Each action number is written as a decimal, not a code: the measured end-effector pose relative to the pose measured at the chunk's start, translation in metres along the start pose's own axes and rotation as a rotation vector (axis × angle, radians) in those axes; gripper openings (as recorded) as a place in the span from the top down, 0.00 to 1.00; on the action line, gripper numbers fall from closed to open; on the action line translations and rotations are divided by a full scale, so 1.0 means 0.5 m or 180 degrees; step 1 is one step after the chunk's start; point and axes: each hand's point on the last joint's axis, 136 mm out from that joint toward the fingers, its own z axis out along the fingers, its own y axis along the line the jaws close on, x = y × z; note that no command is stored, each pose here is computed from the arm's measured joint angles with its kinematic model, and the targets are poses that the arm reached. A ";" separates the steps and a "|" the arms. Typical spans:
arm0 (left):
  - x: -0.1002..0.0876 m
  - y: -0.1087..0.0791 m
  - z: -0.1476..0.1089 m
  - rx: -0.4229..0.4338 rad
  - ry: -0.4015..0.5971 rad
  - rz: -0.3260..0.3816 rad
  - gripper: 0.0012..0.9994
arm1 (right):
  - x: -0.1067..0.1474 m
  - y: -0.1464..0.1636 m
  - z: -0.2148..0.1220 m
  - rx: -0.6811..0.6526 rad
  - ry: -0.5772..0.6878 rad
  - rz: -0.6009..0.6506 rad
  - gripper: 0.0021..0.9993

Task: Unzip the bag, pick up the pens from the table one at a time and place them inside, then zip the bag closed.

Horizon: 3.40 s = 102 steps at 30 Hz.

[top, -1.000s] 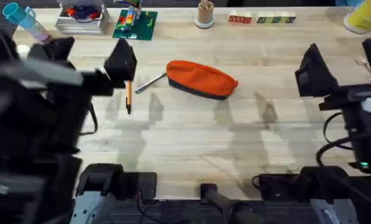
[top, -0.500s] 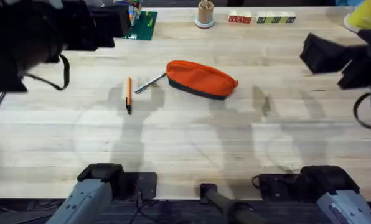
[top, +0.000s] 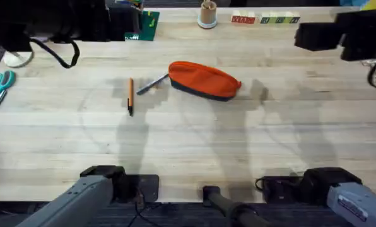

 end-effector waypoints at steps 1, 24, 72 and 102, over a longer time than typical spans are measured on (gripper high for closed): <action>0.001 0.000 0.002 0.0000 0.0014 -0.0001 0.01 | 0.003 0.004 0.010 -0.0018 0.0050 -0.0010 0.00; 0.000 -0.022 0.032 0.0229 0.0063 0.0689 0.01 | 0.018 0.012 0.046 -0.0066 0.0233 -0.0032 0.00; -0.049 -0.145 0.138 0.3080 -0.0699 0.2261 0.01 | 0.018 0.012 0.046 -0.0066 0.0232 -0.0032 0.00; 0.085 -0.214 0.250 0.3388 -0.0123 0.3132 0.01 | 0.025 0.012 0.045 -0.0066 0.0278 -0.0029 0.00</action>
